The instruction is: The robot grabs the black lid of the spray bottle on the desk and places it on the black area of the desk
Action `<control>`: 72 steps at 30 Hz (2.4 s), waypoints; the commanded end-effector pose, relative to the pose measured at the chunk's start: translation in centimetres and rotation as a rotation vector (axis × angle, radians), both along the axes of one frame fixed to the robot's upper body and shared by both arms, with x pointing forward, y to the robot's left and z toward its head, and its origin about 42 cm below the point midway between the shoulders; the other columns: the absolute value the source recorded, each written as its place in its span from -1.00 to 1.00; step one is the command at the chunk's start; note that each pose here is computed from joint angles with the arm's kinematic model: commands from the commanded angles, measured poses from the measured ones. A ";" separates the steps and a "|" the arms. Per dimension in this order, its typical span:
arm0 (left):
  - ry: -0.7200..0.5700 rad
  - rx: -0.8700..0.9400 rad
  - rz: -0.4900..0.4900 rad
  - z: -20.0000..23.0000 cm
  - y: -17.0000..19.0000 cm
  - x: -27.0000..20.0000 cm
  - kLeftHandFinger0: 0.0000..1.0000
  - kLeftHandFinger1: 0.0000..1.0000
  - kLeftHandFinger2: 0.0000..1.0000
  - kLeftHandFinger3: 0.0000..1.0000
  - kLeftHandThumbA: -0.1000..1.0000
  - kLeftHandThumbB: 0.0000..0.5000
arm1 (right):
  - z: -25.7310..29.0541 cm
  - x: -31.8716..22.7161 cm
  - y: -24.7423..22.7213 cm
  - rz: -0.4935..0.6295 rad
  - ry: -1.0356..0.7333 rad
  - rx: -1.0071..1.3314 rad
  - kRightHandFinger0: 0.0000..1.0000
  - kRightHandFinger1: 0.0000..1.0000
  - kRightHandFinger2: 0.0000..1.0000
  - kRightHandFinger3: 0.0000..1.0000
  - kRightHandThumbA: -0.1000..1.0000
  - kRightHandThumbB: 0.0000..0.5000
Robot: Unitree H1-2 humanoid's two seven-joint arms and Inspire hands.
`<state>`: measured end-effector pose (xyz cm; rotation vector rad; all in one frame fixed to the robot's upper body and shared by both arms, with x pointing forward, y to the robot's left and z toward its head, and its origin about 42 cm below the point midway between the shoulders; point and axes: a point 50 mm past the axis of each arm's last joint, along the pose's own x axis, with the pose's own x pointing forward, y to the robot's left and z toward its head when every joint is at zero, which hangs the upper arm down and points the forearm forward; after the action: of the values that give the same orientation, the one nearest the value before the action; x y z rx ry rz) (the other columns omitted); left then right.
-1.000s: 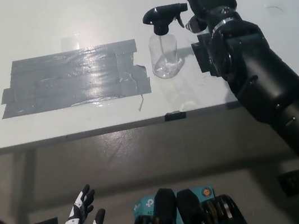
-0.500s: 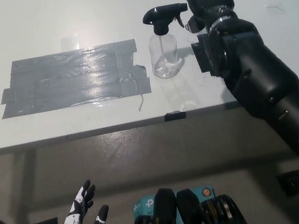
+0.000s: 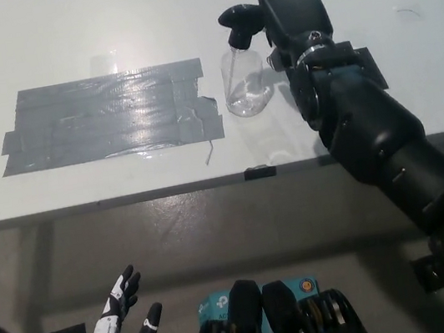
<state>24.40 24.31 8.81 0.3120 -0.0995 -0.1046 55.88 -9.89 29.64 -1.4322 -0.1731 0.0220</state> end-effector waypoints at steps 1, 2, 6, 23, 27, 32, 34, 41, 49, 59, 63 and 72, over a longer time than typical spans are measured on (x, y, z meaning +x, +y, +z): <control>-0.058 0.012 -0.016 1.0 0.1 0.1 1.00 1.00 1.00 1.00 0.61 -0.97 | 5.0 0.6 1.5 0.029 -0.118 0.021 1.00 1.00 1.00 1.00 0.77 0.75; -0.059 0.013 -0.015 0.9 0.2 0.2 1.00 1.00 1.00 1.00 0.61 -0.97 | 5.3 0.6 1.7 0.033 -0.119 0.027 1.00 1.00 1.00 1.00 0.77 0.75; -0.066 0.019 -0.014 1.0 0.3 0.4 1.00 1.00 1.00 1.00 0.62 -0.94 | 5.9 0.6 2.1 0.038 -0.145 0.040 1.00 1.00 1.00 1.00 0.76 0.73; -0.097 0.077 -0.027 1.9 0.1 1.0 1.00 1.00 1.00 1.00 0.58 -0.93 | 8.5 0.2 2.9 0.037 -0.246 0.073 1.00 1.00 1.00 1.00 0.83 0.65; -0.100 0.076 -0.029 1.8 0.1 0.9 1.00 1.00 1.00 1.00 0.51 -0.97 | 7.9 0.5 3.0 0.035 -0.244 0.079 1.00 1.00 1.00 1.00 0.65 0.67; -0.089 0.069 -0.029 1.8 0.1 0.5 1.00 1.00 1.00 1.00 0.53 -0.93 | 5.8 1.7 2.0 0.011 -0.111 0.157 -0.33 -0.38 -0.02 0.82 -0.66 0.11; -0.093 0.069 -0.032 1.7 0.2 0.5 1.00 1.00 1.00 1.00 0.51 -0.95 | 3.9 1.9 0.7 0.003 -0.129 0.182 -0.99 -0.99 -0.74 0.11 -1.00 0.12; -0.096 0.079 -0.039 1.9 0.2 0.8 0.94 1.00 1.00 1.00 0.47 -0.97 | 1.9 2.1 -1.8 -0.014 -0.191 0.232 -1.00 -0.77 0.13 -0.70 -1.00 -0.15; -0.106 0.091 -0.043 1.8 0.2 1.0 0.85 0.99 1.00 1.00 0.47 -0.92 | 4.2 2.3 -1.9 0.008 -0.297 0.273 -1.00 -0.39 0.58 0.60 -1.00 -0.38; -0.107 0.089 -0.050 1.9 0.1 1.3 0.79 0.96 1.00 1.00 0.42 -0.91 | 11.3 2.2 -1.6 0.047 -0.472 0.394 -1.00 -0.10 0.68 0.95 -1.00 -0.69; -0.110 0.091 -0.051 1.9 0.1 1.4 0.77 0.95 1.00 1.00 0.42 -0.89 | 13.8 1.9 -1.7 0.078 -0.548 0.400 -1.00 -0.32 0.55 0.50 -1.00 -0.49; -0.111 0.091 -0.051 1.9 0.1 1.5 0.74 0.92 1.00 1.00 0.44 -0.84 | 16.7 1.3 -4.6 0.043 -0.601 0.446 -1.00 -0.46 0.41 -0.03 -1.00 -0.18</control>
<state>25.72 24.28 9.85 0.3914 -0.1536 -0.1297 57.51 -13.27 40.98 -1.0134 -0.5798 -0.3130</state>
